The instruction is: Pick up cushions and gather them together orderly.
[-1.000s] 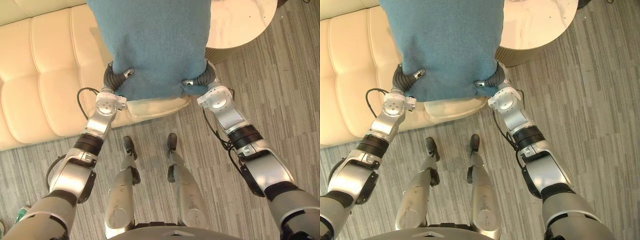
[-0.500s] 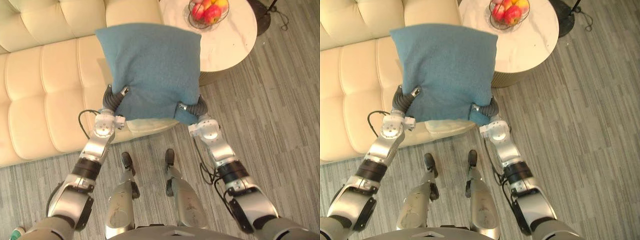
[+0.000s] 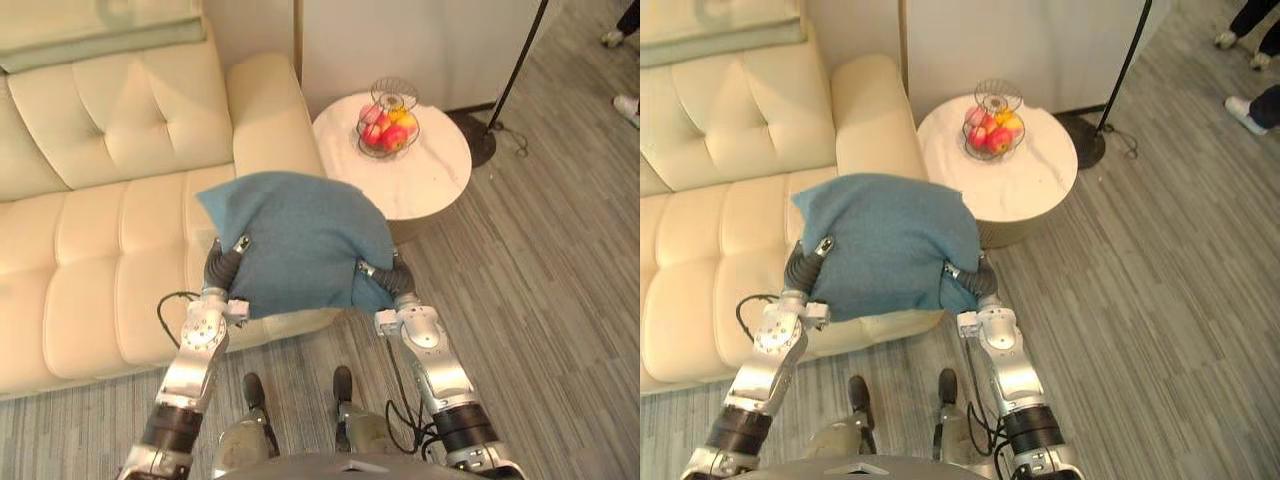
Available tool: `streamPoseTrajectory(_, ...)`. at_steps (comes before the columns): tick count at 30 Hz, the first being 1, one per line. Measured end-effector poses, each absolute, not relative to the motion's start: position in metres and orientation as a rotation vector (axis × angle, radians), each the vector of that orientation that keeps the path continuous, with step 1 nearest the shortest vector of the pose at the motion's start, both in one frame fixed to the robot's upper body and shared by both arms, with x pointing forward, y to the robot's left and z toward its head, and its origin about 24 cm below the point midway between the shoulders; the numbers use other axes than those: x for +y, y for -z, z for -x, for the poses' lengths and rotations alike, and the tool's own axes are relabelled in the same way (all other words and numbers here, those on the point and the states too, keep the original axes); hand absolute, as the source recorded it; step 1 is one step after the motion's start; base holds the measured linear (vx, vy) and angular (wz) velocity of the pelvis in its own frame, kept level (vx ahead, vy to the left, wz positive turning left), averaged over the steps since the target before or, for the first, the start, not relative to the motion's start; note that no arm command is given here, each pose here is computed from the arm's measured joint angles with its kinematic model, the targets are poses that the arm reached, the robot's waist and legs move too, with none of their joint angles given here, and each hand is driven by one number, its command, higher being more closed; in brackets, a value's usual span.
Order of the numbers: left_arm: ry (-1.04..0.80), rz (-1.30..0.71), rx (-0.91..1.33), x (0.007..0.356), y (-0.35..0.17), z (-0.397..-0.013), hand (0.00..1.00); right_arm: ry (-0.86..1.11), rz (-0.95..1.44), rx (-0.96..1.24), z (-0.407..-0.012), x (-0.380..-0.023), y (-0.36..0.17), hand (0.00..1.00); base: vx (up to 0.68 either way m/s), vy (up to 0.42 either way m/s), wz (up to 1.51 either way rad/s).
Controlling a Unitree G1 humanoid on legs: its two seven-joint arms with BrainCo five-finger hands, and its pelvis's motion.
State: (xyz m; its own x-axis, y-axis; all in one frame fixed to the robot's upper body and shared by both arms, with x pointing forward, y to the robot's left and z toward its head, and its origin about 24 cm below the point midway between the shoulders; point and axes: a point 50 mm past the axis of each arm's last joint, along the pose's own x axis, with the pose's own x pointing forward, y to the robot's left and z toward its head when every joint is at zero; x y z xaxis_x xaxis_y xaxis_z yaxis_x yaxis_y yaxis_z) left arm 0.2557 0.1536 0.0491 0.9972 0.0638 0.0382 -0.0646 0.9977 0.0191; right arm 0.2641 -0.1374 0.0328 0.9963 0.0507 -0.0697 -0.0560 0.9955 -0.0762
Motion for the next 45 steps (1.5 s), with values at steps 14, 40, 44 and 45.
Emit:
streamPoseTrajectory(14,-0.170,0.027,-0.051,0.167,-0.051,-0.216,1.00,-0.115,0.020,-0.024,-0.245,-0.122,-0.047,1.00,-0.01,0.014,0.08)
streamPoseTrajectory(40,-0.147,0.070,-0.035,0.152,-0.044,-0.235,1.00,0.021,0.066,-0.022,-0.267,-0.132,-0.046,1.00,0.00,0.178,0.61)
streamPoseTrajectory(44,-0.109,0.055,0.013,0.148,-0.034,-0.233,1.00,0.042,0.060,0.032,-0.255,-0.139,-0.032,1.00,0.08,0.157,0.45)
streamPoseTrajectory(45,-0.096,0.050,0.035,0.148,-0.030,-0.231,1.00,0.041,0.061,0.054,-0.251,-0.141,-0.026,1.00,0.12,0.069,0.40)
